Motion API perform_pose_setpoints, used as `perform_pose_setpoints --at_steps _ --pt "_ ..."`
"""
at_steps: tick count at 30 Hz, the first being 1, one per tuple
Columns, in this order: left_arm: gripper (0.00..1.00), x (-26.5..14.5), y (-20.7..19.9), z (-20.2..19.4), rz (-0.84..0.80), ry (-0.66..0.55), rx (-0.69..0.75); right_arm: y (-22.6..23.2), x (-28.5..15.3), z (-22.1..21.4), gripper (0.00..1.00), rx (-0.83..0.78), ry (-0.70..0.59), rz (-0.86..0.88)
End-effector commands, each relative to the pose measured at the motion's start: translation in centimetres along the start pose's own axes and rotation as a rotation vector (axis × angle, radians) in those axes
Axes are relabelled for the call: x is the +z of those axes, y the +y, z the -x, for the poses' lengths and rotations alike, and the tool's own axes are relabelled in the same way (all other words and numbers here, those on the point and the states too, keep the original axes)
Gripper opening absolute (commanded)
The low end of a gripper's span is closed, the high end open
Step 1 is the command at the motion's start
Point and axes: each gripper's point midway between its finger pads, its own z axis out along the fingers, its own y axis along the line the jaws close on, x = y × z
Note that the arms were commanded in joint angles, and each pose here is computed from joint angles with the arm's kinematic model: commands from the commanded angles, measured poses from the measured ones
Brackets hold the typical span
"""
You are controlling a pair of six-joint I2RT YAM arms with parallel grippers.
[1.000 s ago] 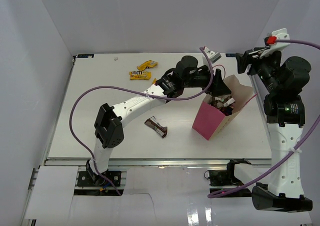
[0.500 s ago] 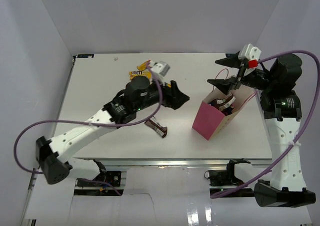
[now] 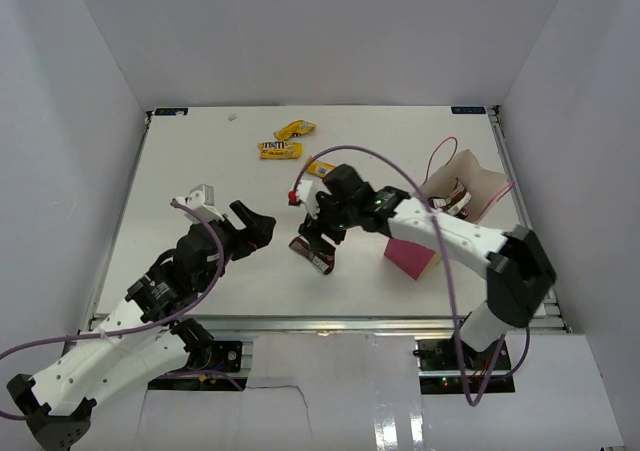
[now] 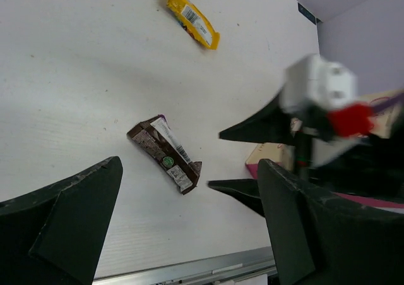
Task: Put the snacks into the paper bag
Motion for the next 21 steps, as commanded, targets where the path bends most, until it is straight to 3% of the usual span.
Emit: perform_pose_setpoints --at_steps 1,7,10,14,21 --pt "0.98 -0.5 2.2 -0.5 0.097 0.007 -0.081 -3.2 3.8 -4.1 0.71 0.179 0.205 -0.24" --pt "0.98 -0.6 3.8 -2.5 0.13 0.048 -0.12 -3.4 7.7 -6.5 0.72 0.241 0.24 -0.295" --pt "0.98 -0.4 3.9 -2.6 0.141 0.046 -0.118 -3.2 8.8 -8.5 0.67 0.268 0.314 -0.293" --pt "0.98 0.2 4.0 -2.7 0.166 0.052 -0.095 -0.8 9.7 -9.2 0.4 0.3 0.319 -0.166" --pt "0.98 0.8 4.2 -3.1 0.176 0.057 -0.072 0.6 8.4 -7.0 0.12 0.244 0.238 -0.048"
